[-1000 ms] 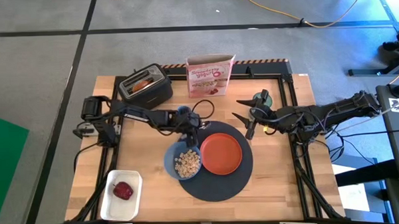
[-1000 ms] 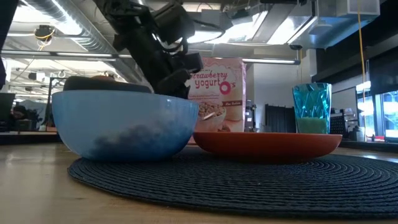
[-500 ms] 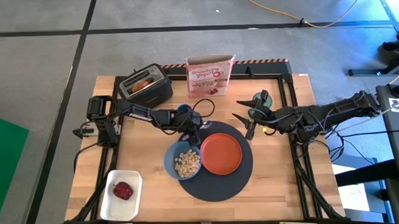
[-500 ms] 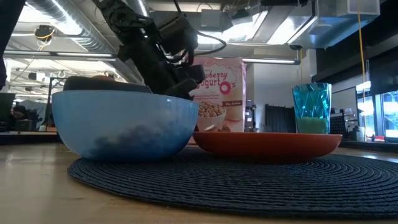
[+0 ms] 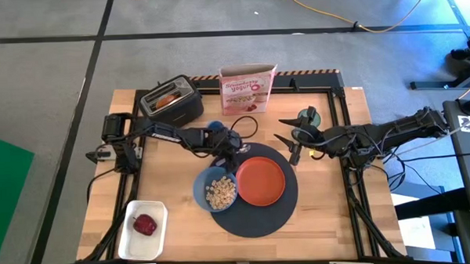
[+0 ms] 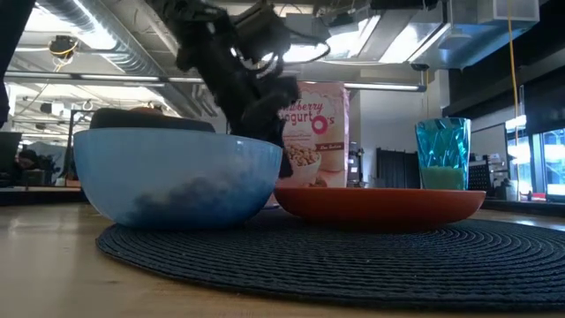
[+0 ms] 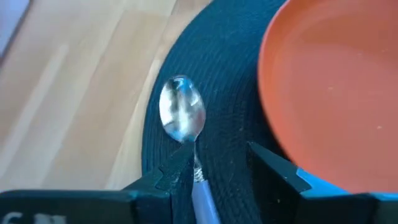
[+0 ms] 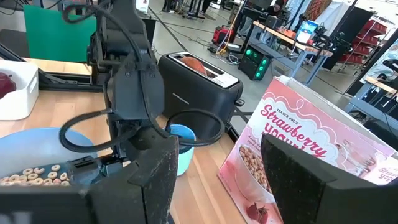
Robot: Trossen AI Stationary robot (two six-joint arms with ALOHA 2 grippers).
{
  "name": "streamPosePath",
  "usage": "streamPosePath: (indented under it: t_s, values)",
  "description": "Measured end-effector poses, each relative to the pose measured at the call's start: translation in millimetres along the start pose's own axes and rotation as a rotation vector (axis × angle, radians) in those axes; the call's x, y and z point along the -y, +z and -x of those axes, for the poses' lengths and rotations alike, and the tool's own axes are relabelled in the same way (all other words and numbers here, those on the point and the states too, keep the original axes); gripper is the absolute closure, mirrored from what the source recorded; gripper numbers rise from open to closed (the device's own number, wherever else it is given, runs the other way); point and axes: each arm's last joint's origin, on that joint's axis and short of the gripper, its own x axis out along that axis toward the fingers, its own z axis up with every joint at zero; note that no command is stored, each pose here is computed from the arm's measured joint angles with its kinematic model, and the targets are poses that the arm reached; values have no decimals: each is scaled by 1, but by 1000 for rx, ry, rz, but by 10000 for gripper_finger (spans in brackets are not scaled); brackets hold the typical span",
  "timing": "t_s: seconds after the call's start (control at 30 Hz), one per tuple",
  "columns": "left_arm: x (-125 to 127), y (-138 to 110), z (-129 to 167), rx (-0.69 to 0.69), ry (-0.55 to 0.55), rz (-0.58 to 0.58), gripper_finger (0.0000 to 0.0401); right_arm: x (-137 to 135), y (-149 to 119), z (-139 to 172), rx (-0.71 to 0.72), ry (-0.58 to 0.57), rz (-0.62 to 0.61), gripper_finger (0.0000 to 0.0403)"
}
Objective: Arrange a breakfast setting
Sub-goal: Put the toasted bagel on the orange plate
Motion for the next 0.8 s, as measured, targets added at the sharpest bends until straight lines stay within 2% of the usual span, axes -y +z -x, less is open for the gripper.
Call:
streamPosePath:
  t_s: [0.27, 0.43, 0.6, 0.8]
  values:
    - [5, 37, 26, -43, 20, -66, 261, 0, 0, 0, 0, 0, 0, 185]
    - [4, 48, 55, -68, 167, -118, 261, 0, 0, 0, -2, 0, 1, 185]
    - [-11, 47, 116, -47, 319, -124, 261, 0, -3, 0, -24, 2, 3, 185]
    - [-61, 26, 202, -102, 419, -46, 261, 0, -3, 0, -27, 3, 1, 185]
